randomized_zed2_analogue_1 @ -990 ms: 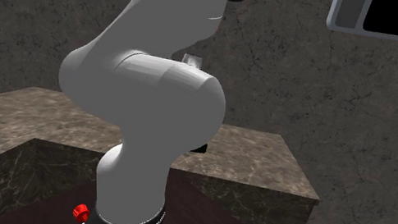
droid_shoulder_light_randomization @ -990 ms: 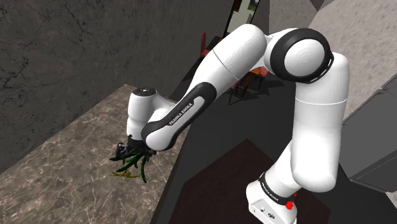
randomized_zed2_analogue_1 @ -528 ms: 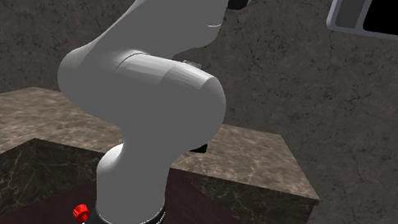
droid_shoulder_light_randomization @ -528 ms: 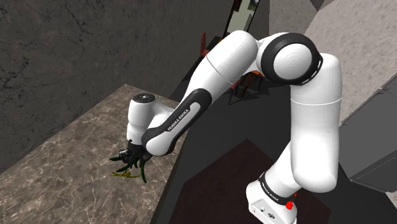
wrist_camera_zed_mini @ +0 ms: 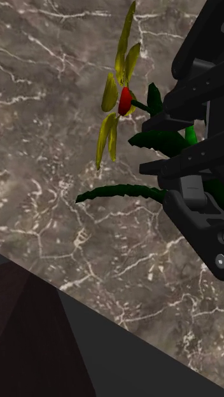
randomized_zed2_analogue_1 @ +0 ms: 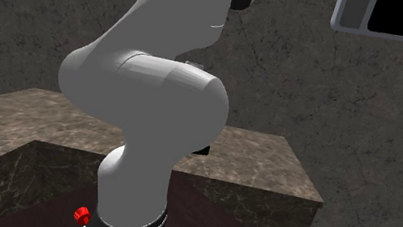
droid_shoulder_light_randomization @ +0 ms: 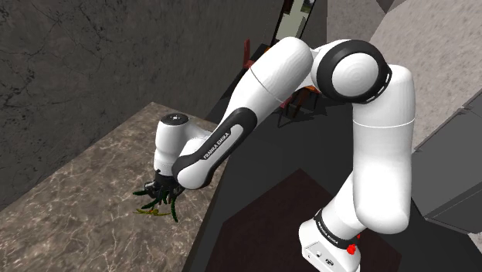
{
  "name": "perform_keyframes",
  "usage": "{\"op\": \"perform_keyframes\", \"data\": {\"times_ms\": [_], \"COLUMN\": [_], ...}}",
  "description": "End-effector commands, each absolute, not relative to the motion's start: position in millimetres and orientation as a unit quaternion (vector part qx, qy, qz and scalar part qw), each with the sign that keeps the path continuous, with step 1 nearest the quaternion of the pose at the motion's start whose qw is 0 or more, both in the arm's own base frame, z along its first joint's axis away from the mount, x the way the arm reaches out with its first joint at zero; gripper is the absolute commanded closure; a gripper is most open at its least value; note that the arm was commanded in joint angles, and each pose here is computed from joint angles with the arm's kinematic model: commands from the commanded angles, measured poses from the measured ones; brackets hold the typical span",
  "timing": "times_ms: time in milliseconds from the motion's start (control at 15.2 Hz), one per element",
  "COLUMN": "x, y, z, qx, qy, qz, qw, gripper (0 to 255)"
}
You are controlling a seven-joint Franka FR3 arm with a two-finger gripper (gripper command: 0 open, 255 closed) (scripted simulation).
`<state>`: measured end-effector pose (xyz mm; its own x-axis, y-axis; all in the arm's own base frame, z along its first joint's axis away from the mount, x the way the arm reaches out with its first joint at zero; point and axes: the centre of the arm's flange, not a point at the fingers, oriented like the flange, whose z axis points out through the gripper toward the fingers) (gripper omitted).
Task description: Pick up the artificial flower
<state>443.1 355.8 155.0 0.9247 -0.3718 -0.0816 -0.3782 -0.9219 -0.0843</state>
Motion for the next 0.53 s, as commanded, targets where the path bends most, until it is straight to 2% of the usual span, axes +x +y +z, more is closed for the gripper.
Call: {"op": "perform_keyframes", "data": {"times_ms": [0,462], "x": [443,443], "y": [356,356], "z": [160,197], "qx": [-0.98,-0.98], "qy": [0.191,0.191], "qz": [0.032,0.032], "qw": [0.049,0.049], "gripper": [255,255]}}
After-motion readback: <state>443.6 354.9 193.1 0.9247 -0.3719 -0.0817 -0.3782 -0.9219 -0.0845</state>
